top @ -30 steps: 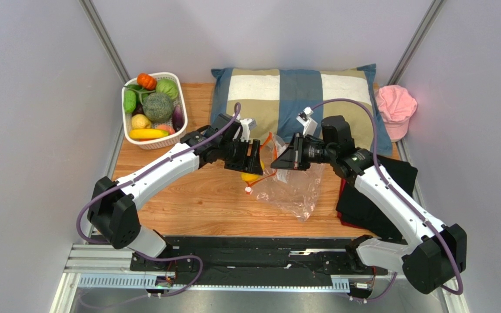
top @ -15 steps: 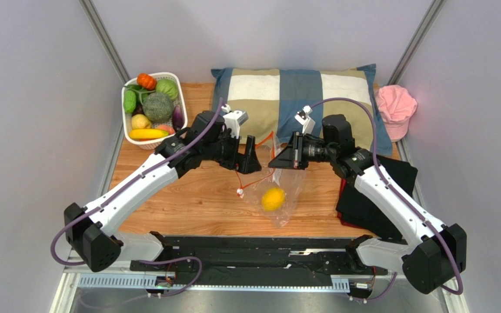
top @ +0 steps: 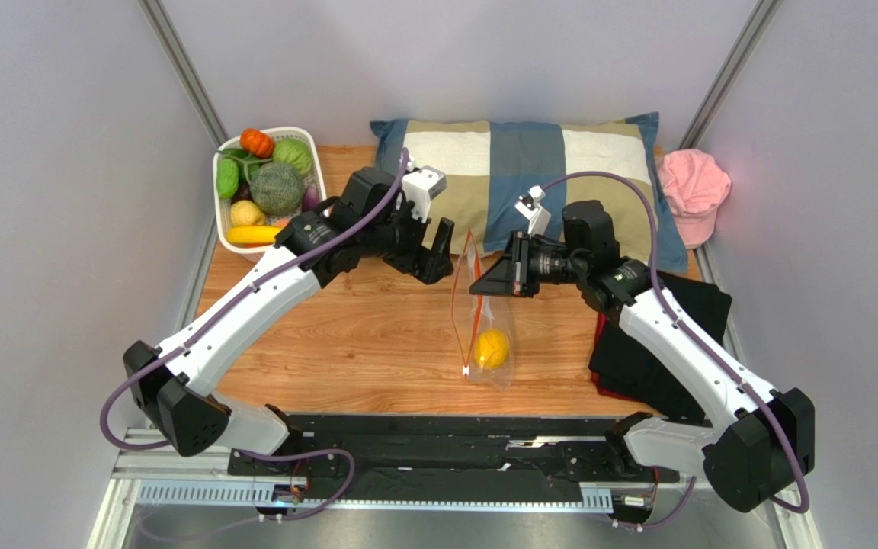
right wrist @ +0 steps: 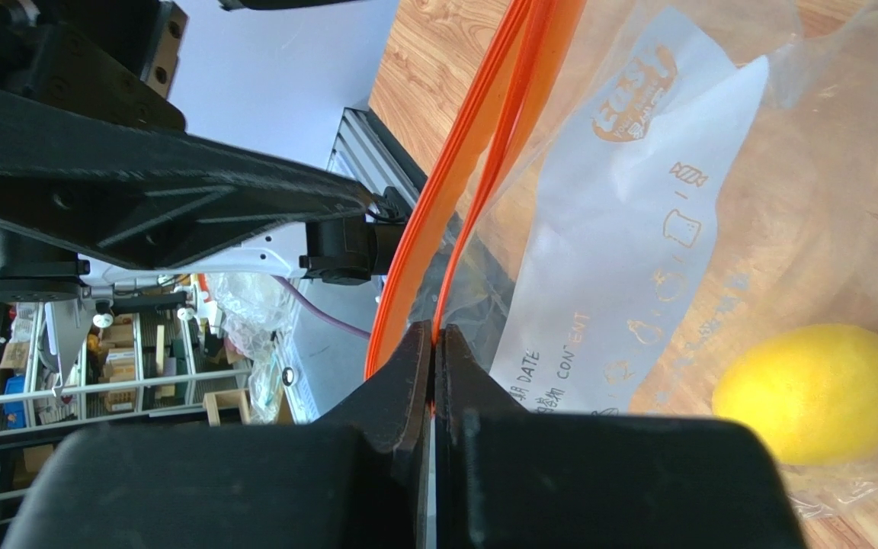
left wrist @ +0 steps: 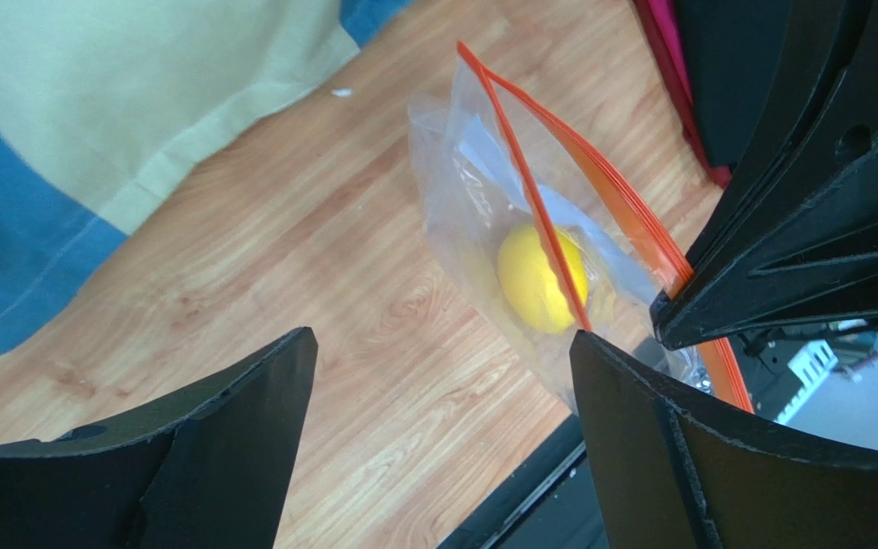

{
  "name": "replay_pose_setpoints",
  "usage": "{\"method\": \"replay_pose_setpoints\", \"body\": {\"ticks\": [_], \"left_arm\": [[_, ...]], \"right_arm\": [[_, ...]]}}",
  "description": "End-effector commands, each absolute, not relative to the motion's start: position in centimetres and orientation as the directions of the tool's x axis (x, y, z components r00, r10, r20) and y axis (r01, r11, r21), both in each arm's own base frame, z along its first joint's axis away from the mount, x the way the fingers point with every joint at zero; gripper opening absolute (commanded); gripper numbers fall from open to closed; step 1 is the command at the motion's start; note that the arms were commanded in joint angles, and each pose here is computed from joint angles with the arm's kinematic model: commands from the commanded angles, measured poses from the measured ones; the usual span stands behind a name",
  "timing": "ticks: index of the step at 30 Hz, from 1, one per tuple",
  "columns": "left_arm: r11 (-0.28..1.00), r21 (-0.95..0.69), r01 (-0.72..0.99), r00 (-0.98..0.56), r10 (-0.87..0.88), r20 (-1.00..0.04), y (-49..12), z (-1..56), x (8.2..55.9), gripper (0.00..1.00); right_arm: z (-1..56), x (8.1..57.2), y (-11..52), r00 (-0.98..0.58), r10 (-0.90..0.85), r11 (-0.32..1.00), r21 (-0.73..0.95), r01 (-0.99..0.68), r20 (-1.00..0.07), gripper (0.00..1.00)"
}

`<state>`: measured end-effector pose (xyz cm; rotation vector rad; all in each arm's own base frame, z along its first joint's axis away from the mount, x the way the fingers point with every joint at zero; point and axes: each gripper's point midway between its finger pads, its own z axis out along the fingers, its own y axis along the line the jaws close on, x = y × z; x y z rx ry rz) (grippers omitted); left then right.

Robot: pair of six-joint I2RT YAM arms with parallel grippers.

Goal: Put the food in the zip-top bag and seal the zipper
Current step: Open the zipper of the food storage bag at the center of the board.

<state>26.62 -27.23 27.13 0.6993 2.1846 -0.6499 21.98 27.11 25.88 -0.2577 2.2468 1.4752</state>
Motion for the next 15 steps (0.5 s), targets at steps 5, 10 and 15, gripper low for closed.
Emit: {"method": "replay_pose_setpoints", "body": {"ticks": [5, 10, 15], "left_arm": [[0.620, -0.347, 0.704, -0.599, 0.255, -0.759, -29.7, 28.0, 25.2, 0.92], [0.577, -0.464, 0.672, -0.685, 0.245, -0.687, -31.0, 27.0, 23.7, 0.92], [0.574, -0.479, 0.664, -0.700, 0.252, -0.669, -31.0, 26.0, 23.0, 0.84]], "right_arm": [[27.3, 22.7, 27.6, -0.851, 0.073, 0.399, 0.798, -0.453, -0.520, 0.00], [27.1, 22.6, 27.6, -0.848, 0.065, 0.409, 0.790, -0.458, -0.525, 0.00], [27.4, 22.6, 27.5, -0.843, 0.068, 0.415, 0.783, -0.463, -0.534, 0.00]]}}
